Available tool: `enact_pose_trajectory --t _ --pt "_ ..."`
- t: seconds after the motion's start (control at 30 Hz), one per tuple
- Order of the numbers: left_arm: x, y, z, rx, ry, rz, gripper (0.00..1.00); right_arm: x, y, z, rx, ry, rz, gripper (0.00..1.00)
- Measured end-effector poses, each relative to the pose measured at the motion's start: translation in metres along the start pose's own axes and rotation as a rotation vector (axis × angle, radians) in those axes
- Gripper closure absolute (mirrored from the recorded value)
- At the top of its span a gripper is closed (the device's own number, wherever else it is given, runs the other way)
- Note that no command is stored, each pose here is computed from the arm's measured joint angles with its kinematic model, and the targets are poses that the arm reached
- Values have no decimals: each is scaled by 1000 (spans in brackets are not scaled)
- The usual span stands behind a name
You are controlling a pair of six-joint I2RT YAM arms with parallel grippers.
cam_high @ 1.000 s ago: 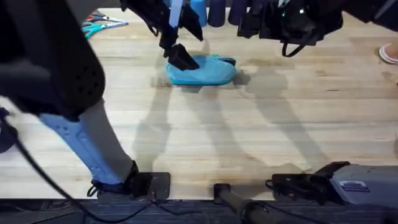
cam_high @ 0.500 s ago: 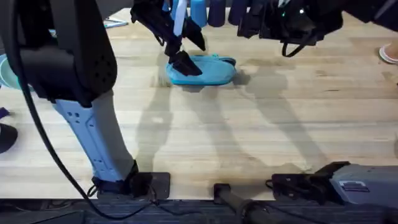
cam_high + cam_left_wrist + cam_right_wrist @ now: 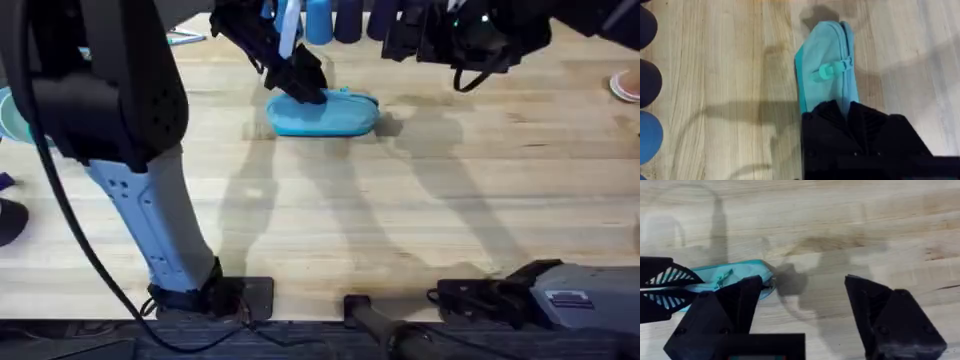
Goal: Unzip the bag, pick up the pens from the table one at a time and place them inside, then zip the bag closed.
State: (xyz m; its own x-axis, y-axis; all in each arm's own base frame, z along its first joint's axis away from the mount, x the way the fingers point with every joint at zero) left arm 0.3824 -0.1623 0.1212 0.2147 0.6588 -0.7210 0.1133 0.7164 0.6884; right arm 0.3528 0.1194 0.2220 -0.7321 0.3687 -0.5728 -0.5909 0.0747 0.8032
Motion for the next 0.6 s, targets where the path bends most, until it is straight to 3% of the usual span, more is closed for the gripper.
enact_pose_trajectory --t 0.17,0.6 --pt "0 0 0 0 0 0 957 4 0 5 -31 -1 26 4" --pt "0 0 0 0 0 0 957 18 9 50 -303 -26 162 4"
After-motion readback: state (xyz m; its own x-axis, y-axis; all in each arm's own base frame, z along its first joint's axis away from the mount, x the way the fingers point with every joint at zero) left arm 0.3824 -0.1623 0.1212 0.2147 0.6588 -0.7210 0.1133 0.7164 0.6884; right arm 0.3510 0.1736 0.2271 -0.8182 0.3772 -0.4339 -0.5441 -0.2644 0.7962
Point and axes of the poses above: each hand's point on the last joint's axis, 136 mm out from that joint toward the fingers, its own y axis back along the fingers, its own z axis along the line the jaws close on, x = y × z, the point moved 2 cm from there along y, back along the fingers, and after that the axes turned 13 degrees about -y, right-handed, at the moved point
